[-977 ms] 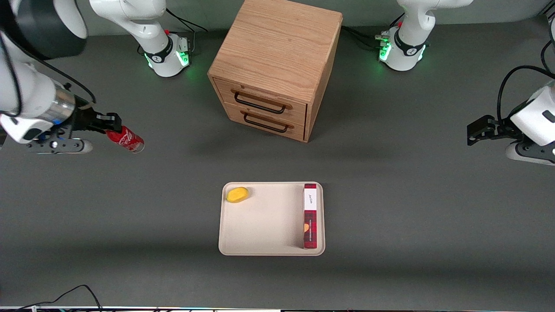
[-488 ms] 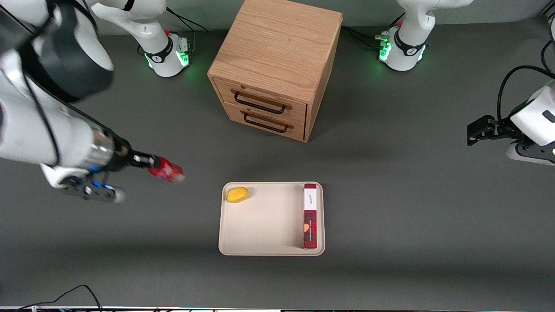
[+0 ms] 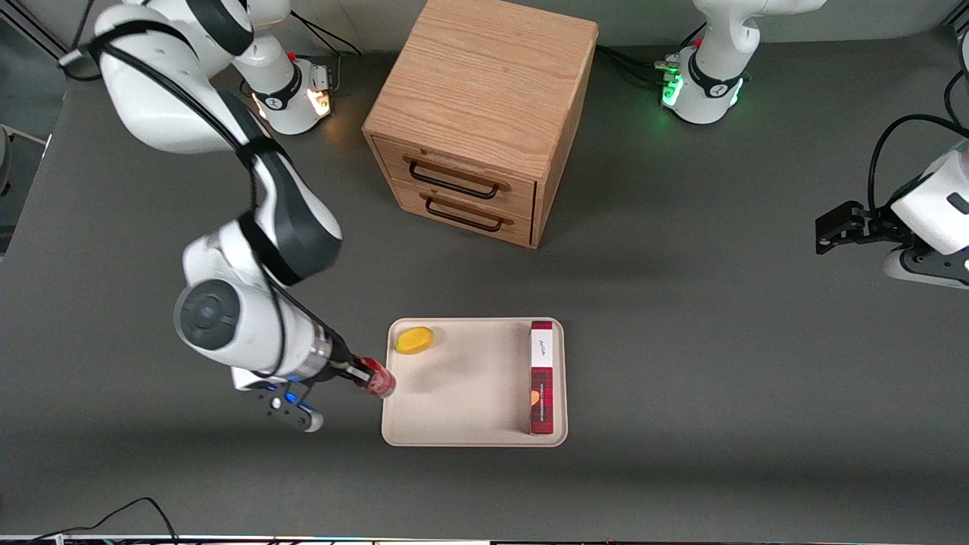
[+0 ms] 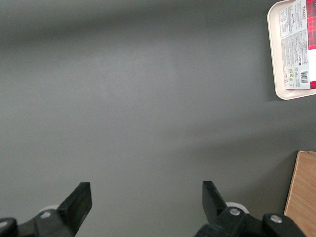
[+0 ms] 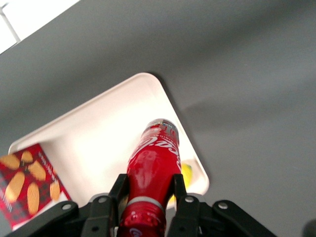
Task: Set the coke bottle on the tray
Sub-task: 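Lower the bottle onto the tray beside the yellow lemon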
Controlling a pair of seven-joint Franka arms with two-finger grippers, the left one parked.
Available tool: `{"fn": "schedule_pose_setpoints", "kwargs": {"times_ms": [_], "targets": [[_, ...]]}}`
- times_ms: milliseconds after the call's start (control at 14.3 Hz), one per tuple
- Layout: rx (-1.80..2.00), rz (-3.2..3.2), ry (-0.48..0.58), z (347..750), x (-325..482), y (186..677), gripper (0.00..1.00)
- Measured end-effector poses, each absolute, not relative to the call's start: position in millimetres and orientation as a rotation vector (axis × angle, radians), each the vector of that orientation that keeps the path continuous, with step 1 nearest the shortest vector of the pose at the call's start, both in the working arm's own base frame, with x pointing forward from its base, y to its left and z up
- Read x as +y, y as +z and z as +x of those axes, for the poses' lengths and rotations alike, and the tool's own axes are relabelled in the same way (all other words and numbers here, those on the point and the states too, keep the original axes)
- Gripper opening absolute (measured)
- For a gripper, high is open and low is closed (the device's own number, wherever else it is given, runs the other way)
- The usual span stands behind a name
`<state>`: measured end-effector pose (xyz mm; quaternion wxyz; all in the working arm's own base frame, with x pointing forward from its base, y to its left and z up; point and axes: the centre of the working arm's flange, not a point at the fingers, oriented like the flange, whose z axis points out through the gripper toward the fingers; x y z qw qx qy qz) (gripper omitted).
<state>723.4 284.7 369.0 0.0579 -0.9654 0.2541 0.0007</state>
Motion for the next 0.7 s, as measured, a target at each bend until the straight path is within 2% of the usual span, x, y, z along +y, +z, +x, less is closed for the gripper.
{"fn": "schedule_pose_setpoints", "kwargs": {"times_ms": [209,488,628,698], "targets": [[0.826,-2.903,-0.029,728.9,297.7,329.4,0.42],[0.836,-2.884,-0.037,731.2,303.2,312.9,0.42],[0.833,-2.894,-0.053,732.2,302.0,311.1,0.45],[0.83,-2.898,-0.069,733.0,302.1,313.7,0.51]]}}
